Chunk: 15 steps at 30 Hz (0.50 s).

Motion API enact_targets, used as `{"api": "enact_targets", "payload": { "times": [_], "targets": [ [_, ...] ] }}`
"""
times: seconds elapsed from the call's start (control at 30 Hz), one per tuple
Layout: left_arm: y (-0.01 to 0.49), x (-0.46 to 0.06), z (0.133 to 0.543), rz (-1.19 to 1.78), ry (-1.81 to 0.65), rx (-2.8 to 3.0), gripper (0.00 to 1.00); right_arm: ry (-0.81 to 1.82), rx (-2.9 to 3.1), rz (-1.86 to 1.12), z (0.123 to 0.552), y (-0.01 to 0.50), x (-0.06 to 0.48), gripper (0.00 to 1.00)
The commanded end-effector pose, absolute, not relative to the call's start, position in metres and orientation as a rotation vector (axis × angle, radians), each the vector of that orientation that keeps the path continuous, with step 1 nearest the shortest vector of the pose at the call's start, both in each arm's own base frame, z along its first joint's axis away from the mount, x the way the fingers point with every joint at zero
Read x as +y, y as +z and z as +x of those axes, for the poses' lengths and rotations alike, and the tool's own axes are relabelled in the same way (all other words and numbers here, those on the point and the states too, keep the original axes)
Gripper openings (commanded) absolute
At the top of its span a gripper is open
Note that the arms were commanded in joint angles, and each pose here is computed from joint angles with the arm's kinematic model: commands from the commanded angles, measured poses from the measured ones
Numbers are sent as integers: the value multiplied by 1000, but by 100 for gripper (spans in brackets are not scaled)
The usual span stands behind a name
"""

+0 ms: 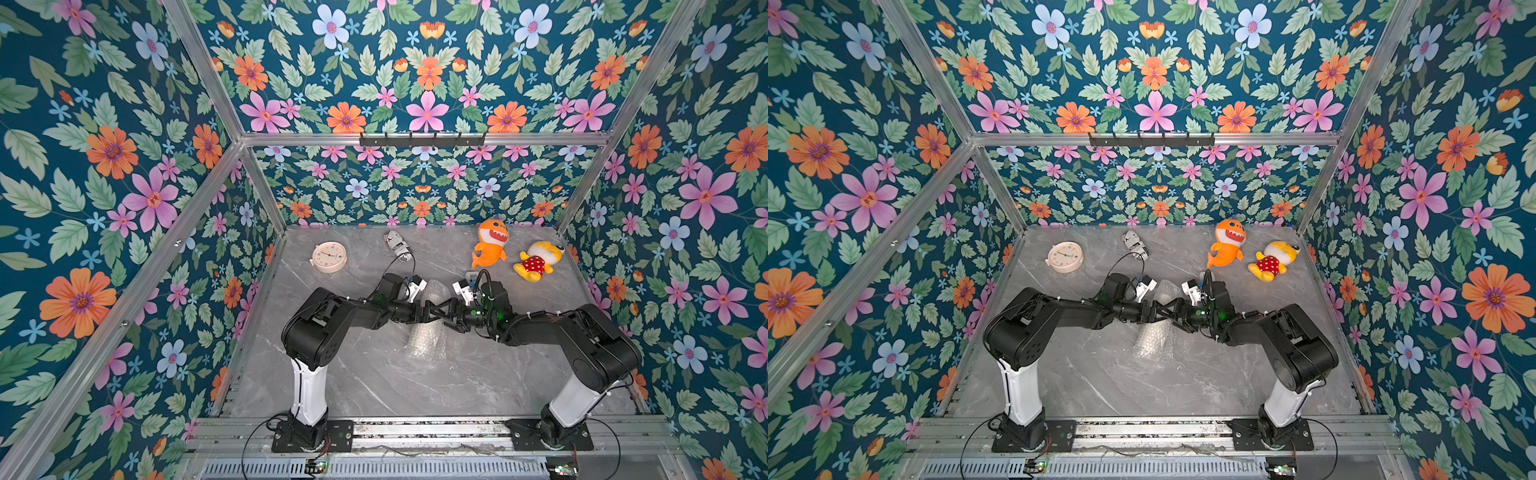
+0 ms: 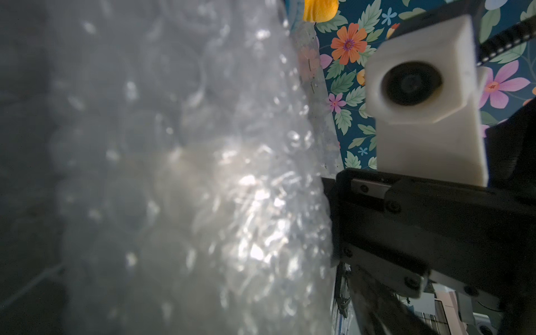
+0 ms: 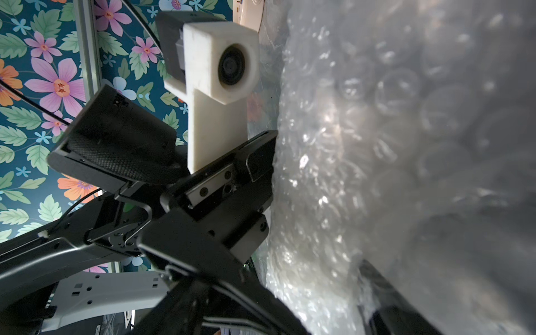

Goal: Wrap vases in bubble wrap
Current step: Wrap the vase in bubble wrap.

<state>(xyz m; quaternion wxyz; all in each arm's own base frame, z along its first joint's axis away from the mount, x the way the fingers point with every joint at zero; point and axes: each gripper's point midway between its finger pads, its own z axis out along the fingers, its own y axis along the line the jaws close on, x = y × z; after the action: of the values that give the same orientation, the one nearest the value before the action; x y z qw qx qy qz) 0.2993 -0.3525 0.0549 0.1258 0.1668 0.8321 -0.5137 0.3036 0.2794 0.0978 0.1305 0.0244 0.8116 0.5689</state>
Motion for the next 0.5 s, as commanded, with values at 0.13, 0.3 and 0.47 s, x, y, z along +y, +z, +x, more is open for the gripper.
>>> {"api": "enact_targets", "payload": {
  "times": [0.13,0.3,0.47],
  "targets": [
    [22,-342,282,453,-1372,2609,100,1661,2312,52,309,115,284,79],
    [17,-339,276,466,-1312,2630,100,1653,2305,91,315,120,284,79],
    [32,-326,290,452,-1187,2561,100,1661,2295,87,315,124,285,79]
  ]
}}
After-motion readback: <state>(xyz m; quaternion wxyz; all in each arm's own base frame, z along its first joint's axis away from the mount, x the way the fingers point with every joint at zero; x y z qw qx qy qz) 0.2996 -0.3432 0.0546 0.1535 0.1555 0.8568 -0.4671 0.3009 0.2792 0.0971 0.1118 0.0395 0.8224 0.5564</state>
